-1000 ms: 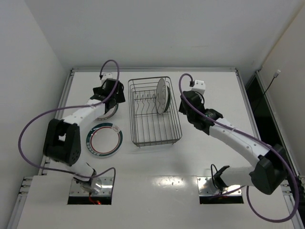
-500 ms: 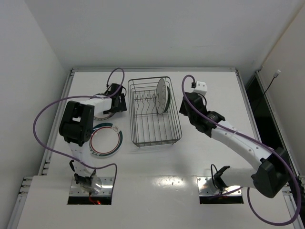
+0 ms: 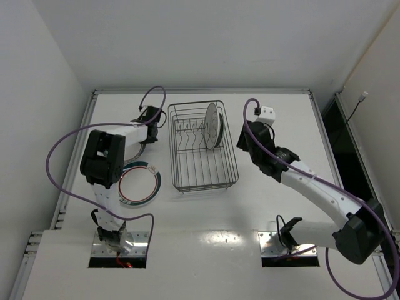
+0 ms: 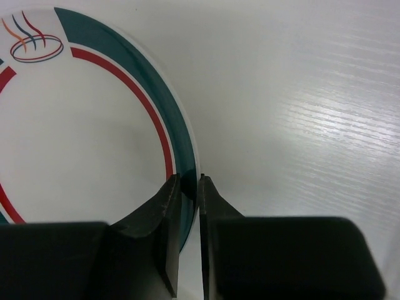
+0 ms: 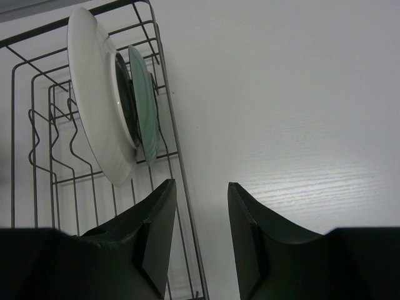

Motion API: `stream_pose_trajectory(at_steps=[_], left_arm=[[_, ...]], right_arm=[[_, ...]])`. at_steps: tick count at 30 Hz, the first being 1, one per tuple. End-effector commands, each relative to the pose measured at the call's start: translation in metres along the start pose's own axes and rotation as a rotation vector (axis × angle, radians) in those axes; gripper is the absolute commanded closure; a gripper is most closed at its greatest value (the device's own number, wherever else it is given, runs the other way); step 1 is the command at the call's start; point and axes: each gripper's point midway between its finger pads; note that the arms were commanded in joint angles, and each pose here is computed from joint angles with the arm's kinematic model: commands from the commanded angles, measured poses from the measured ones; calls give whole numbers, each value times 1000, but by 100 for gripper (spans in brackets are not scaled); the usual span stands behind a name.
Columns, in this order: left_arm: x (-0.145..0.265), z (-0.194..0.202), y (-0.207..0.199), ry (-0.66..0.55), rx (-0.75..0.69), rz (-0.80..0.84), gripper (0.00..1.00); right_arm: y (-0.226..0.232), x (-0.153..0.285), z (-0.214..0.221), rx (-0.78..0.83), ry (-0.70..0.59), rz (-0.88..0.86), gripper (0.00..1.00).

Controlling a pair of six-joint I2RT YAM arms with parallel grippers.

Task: Load the plates into the dish rack

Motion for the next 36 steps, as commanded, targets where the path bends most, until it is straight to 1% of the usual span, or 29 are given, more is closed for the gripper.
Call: stream_pose_trajectory(at_steps=[1, 3, 4, 6, 7, 8, 19, 21, 26, 27, 28, 31, 34, 35, 36], left_arm=[[15, -3, 8, 17, 50, -2, 100], [34, -26, 12, -46, 81, 7, 100], [54, -49, 13, -104, 115, 37, 100], [73, -70, 15, -160, 146, 56, 100], [80, -72, 18, -166, 150, 59, 100], [92, -86, 18, -201, 170, 77, 100], [124, -110, 23, -262, 207, 120, 100], [131, -121, 21, -284, 220, 131, 100], [166, -152, 27, -365, 249, 170, 100], [182, -166, 29, -404, 271, 189, 100], [186, -171, 26, -411, 274, 210, 100], [217, -190, 23, -455, 283, 294, 100], [254, -205, 7, -497, 298, 462, 100], [276, -211, -1, -513, 305, 557, 100], [281, -214, -7, -521, 313, 601, 100]], right_arm=[[2, 8, -20, -57, -56, -22, 65], [1, 10, -17, -52, -56, -19, 65], [2, 12, -22, -63, -73, -26, 65], [1, 10, -17, -57, -63, -22, 65], [1, 10, -17, -57, -63, -22, 65], [1, 10, -17, -57, -63, -22, 65], [2, 10, -19, -62, -71, -25, 65], [2, 10, -19, -62, -71, -25, 65], [0, 10, -19, -62, -74, -17, 65], [-1, 9, -15, -57, -67, -14, 65], [-1, 9, -15, -57, -67, -14, 65], [-1, 8, -12, -68, -65, -14, 65], [-5, 5, -4, -71, -48, -6, 65], [-4, 5, -6, -76, -55, -9, 65], [-4, 5, -6, -85, -55, -9, 65]])
Point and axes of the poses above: each gripper's point midway between its finger pads, its own x axis back along the fingers, its own y axis along the line the jaws close on, z = x × y, and after that the axes turned 8 degrees about x, right-handed
